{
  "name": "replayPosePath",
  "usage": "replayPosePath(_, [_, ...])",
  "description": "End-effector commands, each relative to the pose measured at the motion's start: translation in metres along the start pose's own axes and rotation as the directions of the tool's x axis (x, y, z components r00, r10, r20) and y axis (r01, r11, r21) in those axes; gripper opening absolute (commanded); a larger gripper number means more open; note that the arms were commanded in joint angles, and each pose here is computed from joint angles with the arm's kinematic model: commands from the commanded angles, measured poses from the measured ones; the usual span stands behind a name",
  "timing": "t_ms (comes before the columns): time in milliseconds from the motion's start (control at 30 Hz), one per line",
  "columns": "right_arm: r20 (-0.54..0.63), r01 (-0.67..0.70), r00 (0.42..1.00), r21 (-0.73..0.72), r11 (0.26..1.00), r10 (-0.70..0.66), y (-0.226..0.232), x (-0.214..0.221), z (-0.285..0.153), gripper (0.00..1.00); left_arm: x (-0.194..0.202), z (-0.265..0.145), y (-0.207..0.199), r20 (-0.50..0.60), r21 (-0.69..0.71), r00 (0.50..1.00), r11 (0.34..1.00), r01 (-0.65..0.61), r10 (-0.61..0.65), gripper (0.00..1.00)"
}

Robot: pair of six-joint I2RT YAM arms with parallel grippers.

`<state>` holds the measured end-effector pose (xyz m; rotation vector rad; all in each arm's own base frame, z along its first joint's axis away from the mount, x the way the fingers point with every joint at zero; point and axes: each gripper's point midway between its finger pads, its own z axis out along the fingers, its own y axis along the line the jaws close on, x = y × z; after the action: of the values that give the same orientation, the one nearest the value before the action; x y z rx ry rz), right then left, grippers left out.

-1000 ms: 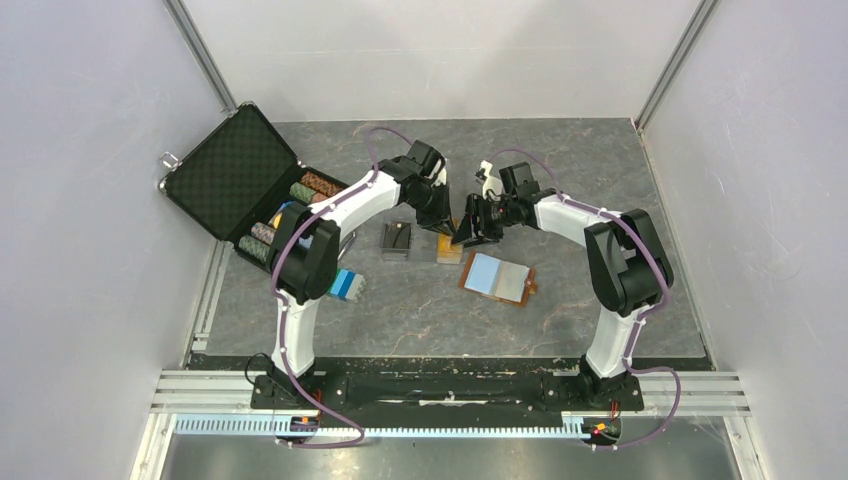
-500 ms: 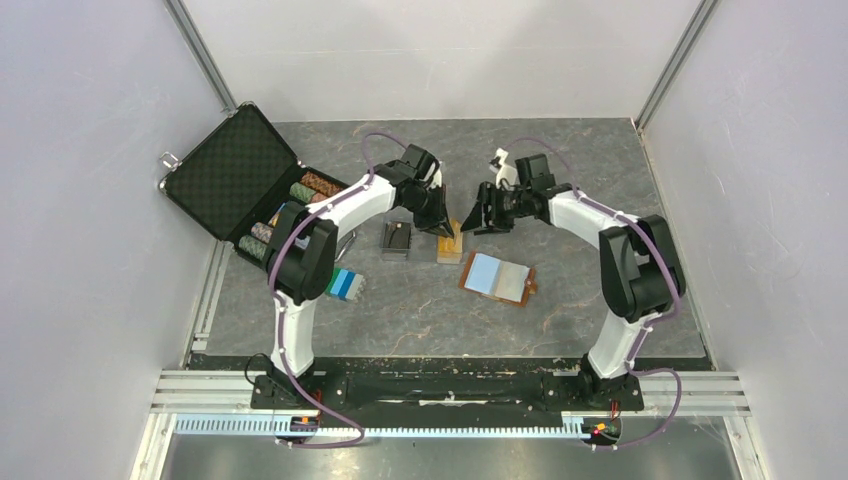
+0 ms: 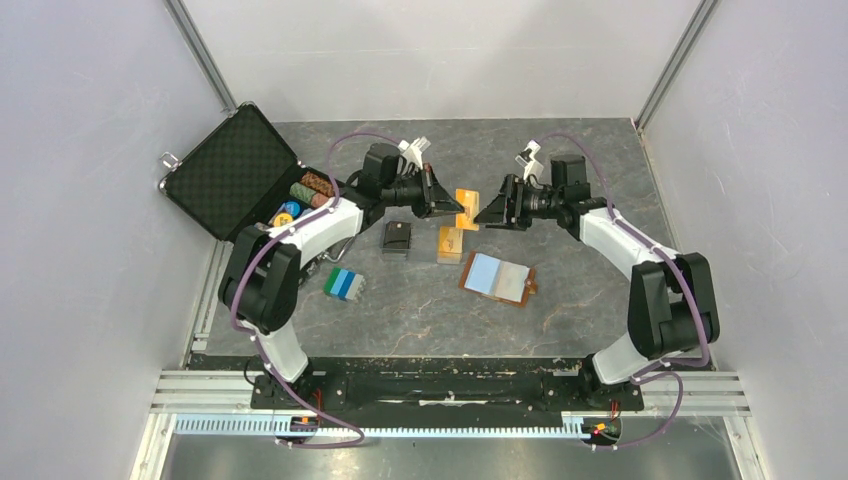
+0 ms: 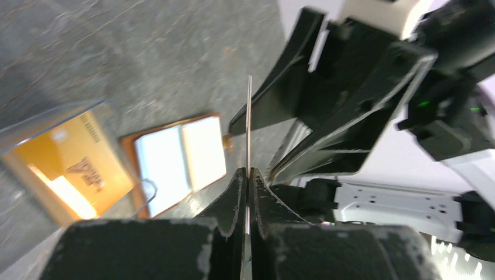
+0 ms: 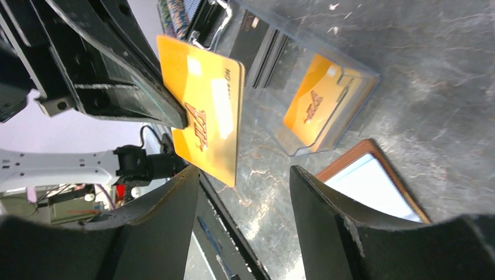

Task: Put the credit cards into the card holder
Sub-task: Pick up the credit card from the storage box.

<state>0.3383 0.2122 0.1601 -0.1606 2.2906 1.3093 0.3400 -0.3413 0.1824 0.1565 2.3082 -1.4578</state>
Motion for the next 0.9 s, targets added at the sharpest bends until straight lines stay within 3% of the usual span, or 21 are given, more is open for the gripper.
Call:
replayPosePath(0, [0.027,0.027,0.999,-0.125,0.992,-0.023,0.032,-0.001,-0.009,0.60,-0.016,-0.012,-0.068,0.044,0.272,0.998,0.961,-0.048,0.038,0.02])
replayPosePath(300, [0.078,0.031,0.997,-0.187,0.982,-0.017,0.047,-0.012,-0.010,0.39,-0.007,-0.010,-0.066,-0.005,0.309,1.000,0.951,-0.020,0.023,0.02])
replayPosePath(467, [0.109,0.039,0.994,-0.232,0.972,-0.014,0.056,-0.019,-0.011,0.36,-0.001,-0.012,-0.062,-0.012,0.305,1.000,0.952,-0.011,0.016,0.02])
replayPosePath(700, [0.118,0.017,0.993,-0.244,0.970,0.012,0.053,-0.018,-0.009,0.25,0.009,-0.010,-0.058,-0.036,0.305,0.999,0.952,0.004,0.007,0.02])
replayPosePath(800, [0.113,0.013,0.994,-0.225,0.974,0.013,0.048,-0.016,-0.007,0.05,0.012,-0.010,-0.055,-0.041,0.300,0.999,0.954,0.009,0.003,0.02])
replayPosePath(867, [0.105,0.011,0.994,-0.205,0.979,0.010,0.043,-0.013,-0.006,0.00,0.014,-0.009,-0.052,-0.042,0.293,0.999,0.956,0.014,-0.001,0.11])
